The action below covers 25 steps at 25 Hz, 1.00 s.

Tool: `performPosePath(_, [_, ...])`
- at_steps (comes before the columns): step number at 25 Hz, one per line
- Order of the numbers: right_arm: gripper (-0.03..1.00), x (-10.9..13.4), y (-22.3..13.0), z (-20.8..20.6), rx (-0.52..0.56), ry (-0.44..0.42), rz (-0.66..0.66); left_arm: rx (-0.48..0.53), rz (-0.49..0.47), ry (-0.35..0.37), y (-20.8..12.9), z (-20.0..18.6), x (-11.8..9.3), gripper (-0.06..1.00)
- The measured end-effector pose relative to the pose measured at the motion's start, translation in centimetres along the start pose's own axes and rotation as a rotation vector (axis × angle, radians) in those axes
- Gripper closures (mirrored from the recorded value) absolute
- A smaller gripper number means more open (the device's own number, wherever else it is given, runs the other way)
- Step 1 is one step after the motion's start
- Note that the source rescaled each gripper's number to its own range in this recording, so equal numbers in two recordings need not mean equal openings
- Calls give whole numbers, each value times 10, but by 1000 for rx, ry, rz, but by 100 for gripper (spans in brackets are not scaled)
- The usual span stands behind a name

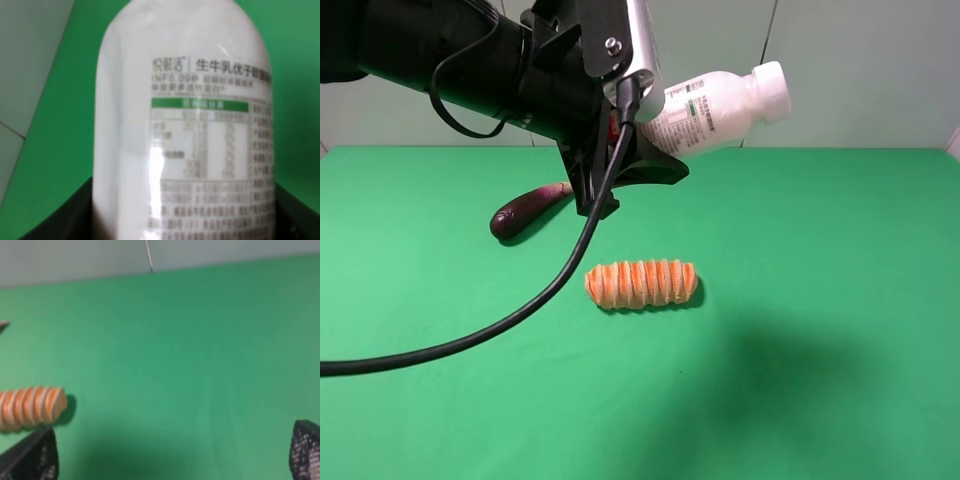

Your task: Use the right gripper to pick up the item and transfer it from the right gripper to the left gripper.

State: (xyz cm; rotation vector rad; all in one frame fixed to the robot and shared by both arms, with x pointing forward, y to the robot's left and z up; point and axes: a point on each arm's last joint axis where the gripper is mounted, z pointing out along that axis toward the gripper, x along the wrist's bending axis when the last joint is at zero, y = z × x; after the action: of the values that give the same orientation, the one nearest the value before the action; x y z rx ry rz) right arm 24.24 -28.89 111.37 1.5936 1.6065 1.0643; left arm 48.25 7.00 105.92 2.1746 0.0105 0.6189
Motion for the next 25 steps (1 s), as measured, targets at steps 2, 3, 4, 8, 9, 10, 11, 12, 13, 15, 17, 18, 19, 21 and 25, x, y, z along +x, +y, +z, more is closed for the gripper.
performPosePath(2, [-3, -1, -1, 0, 8, -8, -2, 0, 0, 0, 0, 0, 0, 92])
performPosePath(3, [-3, -1, -1, 0, 10, -11, -1, 0, 0, 0, 0, 0, 0, 92])
performPosePath(4, [-3, -1, -1, 0, 10, -14, -3, 0, 0, 0, 0, 0, 0, 92])
performPosePath(8, [-3, -1, -1, 0, 10, -15, -3, 0, 0, 0, 0, 0, 0, 92])
performPosePath(9, [-3, -1, -1, 0, 10, -15, -3, 0, 0, 0, 0, 0, 0, 92])
performPosePath(10, [-3, -1, -1, 0, 10, -15, -3, 0, 2, 0, 0, 0, 0, 92])
performPosePath(11, [-3, -1, 0, 0, 5, -15, -3, 0, 2, 0, 0, 0, 0, 92])
performPosePath(12, [-3, -2, 1, 0, -8, -19, -5, 0, 2, 0, 0, 0, 0, 92])
performPosePath(13, [-3, -2, 2, 0, -23, -26, -9, 0, 2, 0, 0, 0, 0, 92])
performPosePath(15, [-3, -4, 3, 0, -34, -45, -24, 0, 3, 0, 0, 0, 0, 92])
performPosePath(17, [-3, -7, 1, 2, -24, -70, -44, 0, 3, 0, 0, 0, 0, 92])
performPosePath(18, [-3, -8, -2, 6, -7, -80, -48, 0, 3, 0, 0, 0, 0, 92])
performPosePath(19, [-3, -9, -6, 11, 15, -86, -49, 0, 3, 0, 0, 0, 0, 92])
performPosePath(21, [-3, -12, -20, 27, 86, -92, -47, 0, 3, 0, 0, 0, 0, 92])
performPosePath(25, [-3, -16, -43, 50, 171, -99, -17, 0, 3, 2, 0, 0, 0, 92])
